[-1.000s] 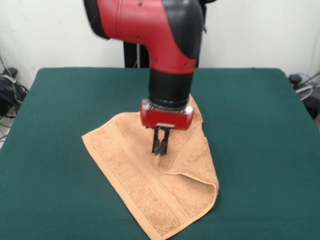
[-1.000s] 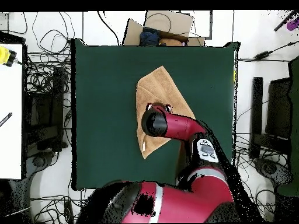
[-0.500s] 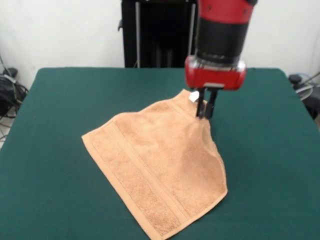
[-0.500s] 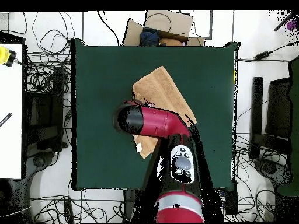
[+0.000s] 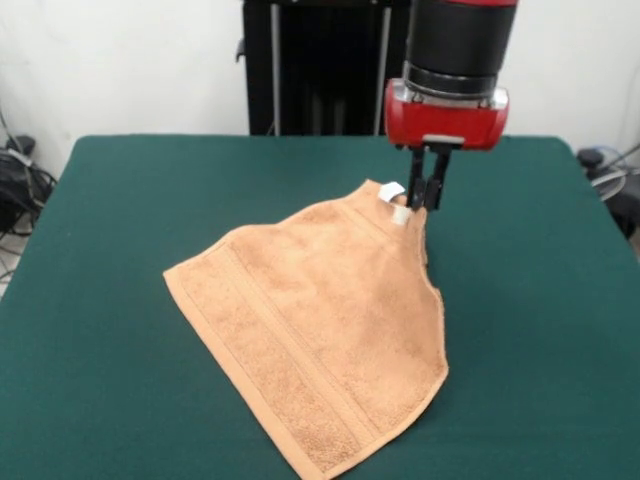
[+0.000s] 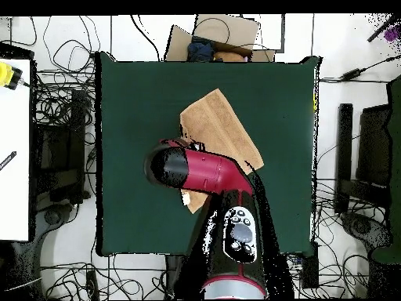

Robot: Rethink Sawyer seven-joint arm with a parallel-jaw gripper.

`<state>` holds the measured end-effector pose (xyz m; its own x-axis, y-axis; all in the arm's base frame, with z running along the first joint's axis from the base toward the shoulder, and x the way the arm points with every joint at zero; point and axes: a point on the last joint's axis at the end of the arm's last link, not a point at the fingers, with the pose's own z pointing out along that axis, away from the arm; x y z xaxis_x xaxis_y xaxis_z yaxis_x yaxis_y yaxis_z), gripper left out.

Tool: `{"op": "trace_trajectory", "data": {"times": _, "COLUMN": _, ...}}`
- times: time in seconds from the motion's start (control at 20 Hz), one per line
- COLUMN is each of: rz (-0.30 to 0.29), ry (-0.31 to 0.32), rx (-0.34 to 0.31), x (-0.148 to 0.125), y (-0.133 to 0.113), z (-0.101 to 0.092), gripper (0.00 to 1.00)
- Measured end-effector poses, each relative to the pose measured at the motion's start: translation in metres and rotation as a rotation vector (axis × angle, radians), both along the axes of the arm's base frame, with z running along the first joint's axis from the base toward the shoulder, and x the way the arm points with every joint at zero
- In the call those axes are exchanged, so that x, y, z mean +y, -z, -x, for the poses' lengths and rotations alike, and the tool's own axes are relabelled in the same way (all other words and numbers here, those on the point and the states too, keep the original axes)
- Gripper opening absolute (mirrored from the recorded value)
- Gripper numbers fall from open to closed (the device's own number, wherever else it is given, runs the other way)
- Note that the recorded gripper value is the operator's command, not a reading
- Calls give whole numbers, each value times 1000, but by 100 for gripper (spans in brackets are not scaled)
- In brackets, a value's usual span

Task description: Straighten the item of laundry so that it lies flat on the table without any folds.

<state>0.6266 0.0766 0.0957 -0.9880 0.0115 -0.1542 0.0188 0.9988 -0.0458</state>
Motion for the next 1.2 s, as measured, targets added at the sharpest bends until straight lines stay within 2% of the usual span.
{"op": "trace_trajectory", "data": {"times": 0.4, "rz": -4, "ry": -21, "rx": -16, "x": 34, "y": 13, "z": 12, "gripper": 0}}
{"op": "trace_trajectory", "data": {"times": 0.55, "rz": 0, "ry": -26, "rx": -38, "x": 44, "y": 23, "z": 16, "gripper": 0}}
{"op": "trace_trajectory", "data": {"times": 0.6, "rz": 9, "ry": -32, "rx": -62, "x": 51, "y": 33, "z": 19, "gripper": 0}}
{"op": "trace_trajectory", "data": {"times": 0.95, "rz": 23, "ry": -34, "rx": -154, "x": 82, "y": 61, "z": 23, "gripper": 0}}
{"op": "trace_trajectory", "data": {"times": 1.2, "rz": 26, "ry": -25, "rx": -159, "x": 87, "y": 77, "z": 29, "gripper": 0}}
